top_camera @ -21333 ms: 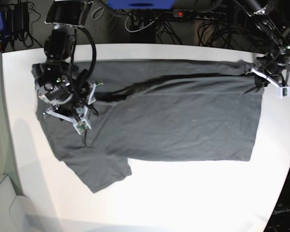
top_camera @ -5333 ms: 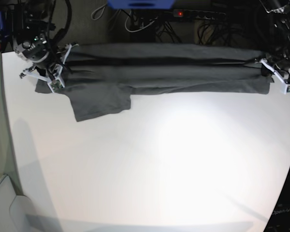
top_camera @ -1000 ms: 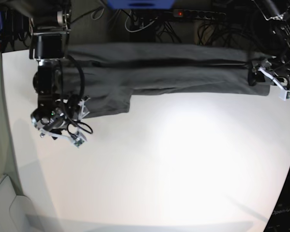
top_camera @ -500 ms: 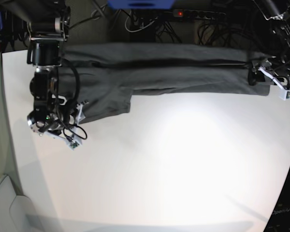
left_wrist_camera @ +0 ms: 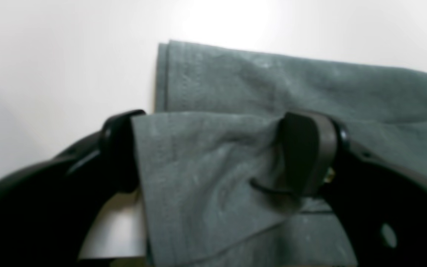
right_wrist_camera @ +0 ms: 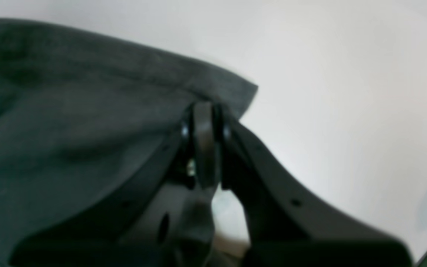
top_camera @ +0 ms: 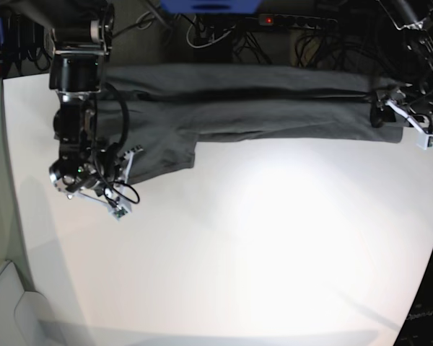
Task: Layout the t-shirt on the table in an organized manner, then fold the t-shirt properly
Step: 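Grasp the protruding sleeve with the right gripper and tuck it under the fold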
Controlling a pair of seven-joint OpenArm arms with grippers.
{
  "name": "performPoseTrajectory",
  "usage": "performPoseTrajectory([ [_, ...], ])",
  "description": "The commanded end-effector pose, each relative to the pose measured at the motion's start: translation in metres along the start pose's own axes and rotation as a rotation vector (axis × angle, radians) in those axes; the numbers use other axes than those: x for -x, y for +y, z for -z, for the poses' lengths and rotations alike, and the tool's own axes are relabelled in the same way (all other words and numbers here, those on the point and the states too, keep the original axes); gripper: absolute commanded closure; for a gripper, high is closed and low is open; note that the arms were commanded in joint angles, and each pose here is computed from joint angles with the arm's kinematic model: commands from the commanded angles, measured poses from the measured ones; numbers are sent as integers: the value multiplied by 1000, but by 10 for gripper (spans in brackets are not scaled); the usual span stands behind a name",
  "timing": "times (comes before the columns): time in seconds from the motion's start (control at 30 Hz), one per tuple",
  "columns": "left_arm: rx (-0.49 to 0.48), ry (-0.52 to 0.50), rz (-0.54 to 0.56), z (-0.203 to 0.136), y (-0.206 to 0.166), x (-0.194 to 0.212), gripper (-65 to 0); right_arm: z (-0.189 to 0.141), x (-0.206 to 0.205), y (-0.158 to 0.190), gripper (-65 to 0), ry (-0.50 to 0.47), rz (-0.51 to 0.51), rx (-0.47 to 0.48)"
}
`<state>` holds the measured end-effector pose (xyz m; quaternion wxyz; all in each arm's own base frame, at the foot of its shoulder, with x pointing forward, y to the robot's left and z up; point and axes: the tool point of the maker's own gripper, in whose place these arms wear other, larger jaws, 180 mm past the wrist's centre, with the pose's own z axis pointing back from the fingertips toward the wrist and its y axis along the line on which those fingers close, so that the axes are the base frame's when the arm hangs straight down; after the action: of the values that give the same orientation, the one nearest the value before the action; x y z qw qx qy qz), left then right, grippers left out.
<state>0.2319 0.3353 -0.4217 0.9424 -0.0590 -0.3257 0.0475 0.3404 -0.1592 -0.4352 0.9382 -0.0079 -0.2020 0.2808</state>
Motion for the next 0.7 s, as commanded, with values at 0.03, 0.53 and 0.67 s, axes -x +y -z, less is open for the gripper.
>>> performPoseTrajectory([
  [0.03,-15,9,10,-3,5,-2,-548,-3,11,4,-3,46,-18,7],
  [0.53,-14,8,13,-4,4,-3,-548,-44,-23,-25,-188,28,-30,126],
  [0.67,-16,10,15,-4,5,-2,-548,-42,-25,-19,-317,19,-28,114],
])
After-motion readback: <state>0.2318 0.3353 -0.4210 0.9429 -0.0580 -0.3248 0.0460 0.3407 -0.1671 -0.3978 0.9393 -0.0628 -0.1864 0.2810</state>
